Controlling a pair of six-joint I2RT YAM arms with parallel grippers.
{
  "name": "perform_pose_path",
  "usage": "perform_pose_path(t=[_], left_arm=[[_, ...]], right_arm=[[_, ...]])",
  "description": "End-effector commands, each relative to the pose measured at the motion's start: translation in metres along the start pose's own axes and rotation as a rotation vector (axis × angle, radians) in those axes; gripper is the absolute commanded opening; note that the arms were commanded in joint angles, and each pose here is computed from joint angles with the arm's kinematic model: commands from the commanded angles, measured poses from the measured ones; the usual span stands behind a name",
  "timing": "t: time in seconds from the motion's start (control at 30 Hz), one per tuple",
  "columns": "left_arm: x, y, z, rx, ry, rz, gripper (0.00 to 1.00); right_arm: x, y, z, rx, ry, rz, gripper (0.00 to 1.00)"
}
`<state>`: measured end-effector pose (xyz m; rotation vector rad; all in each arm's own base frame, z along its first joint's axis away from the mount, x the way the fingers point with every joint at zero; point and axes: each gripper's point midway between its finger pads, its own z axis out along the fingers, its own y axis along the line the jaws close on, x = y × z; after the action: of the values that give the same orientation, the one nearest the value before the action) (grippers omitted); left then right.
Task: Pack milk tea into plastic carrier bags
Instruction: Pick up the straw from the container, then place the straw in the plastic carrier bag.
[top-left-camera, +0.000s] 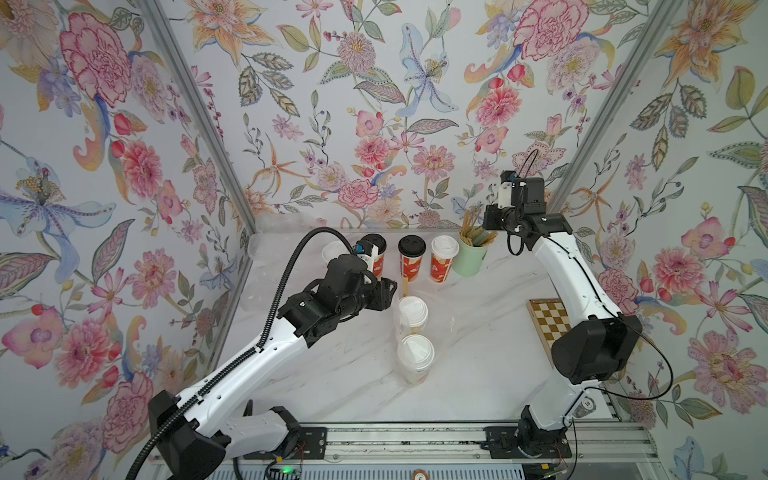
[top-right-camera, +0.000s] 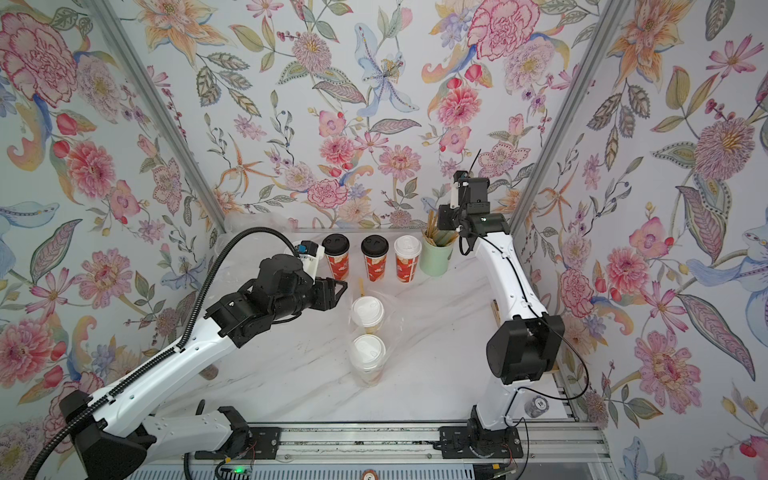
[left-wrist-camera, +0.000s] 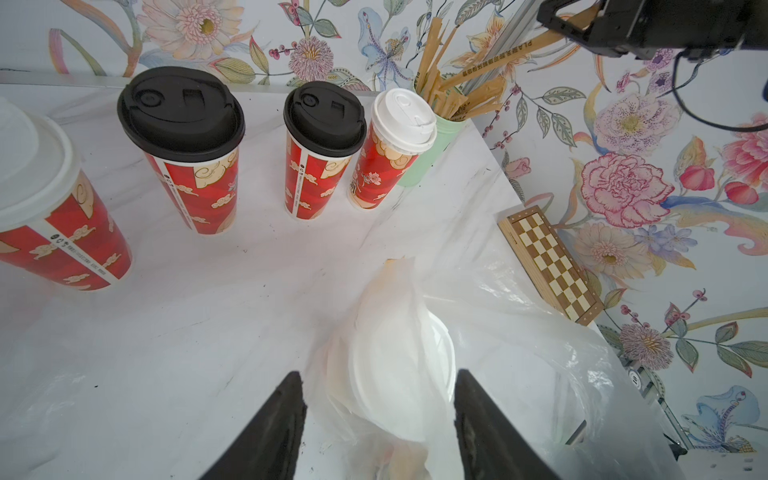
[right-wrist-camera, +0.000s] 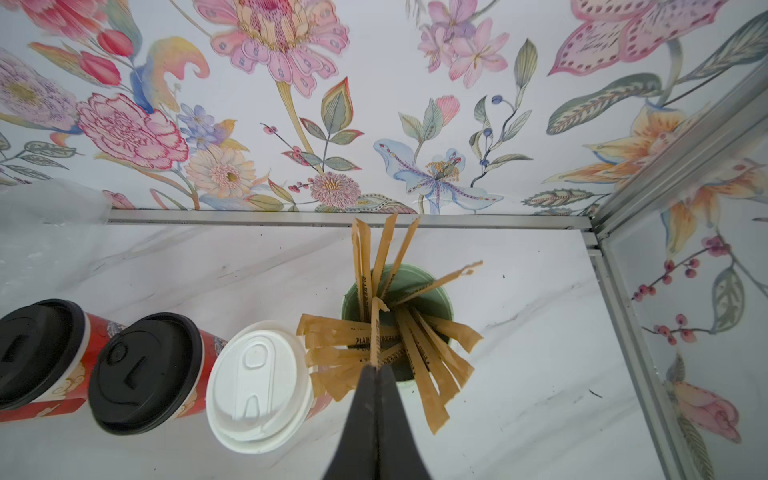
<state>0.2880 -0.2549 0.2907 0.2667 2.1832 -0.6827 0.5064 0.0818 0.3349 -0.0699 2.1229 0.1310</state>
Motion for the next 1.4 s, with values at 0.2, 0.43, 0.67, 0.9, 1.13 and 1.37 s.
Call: perform_pose_path(t=[0.2, 0.43, 0.67, 0.9, 1.13, 1.37], left_arm=[[0.007, -0.007, -0.002, -0.021, 0.041, 0.046, 0.63], [0.022, -0.009, -0.004, -0.073, 0.117, 0.097, 0.67], [0.045, -0.016, -0.012, -0.07, 0.201, 0.134, 0.68], [0.068, -0.041, -0.025, 0.025, 0.254, 0.149, 0.71], [0.093, -0.064, -0.035, 0.084, 0.298, 0.168, 0.65], [0.115, -0.068, -0.041, 0.097, 0.329, 0.169, 0.53]], right_arm=[[-0.01, 0.013, -0.068, 0.013, -0.021, -0.019, 0.02], [-0.016, 0.036, -0.14, -0.068, -0.07, -0.009, 0.01], [-0.011, 0.087, -0.215, -0.298, -0.099, 0.002, 0.0], [0.023, 0.148, -0.27, -0.588, 0.017, -0.033, 0.0], [0.074, 0.181, -0.3, -0.717, 0.174, -0.074, 0.0], [0.116, 0.177, -0.305, -0.685, 0.286, -0.094, 0.0]])
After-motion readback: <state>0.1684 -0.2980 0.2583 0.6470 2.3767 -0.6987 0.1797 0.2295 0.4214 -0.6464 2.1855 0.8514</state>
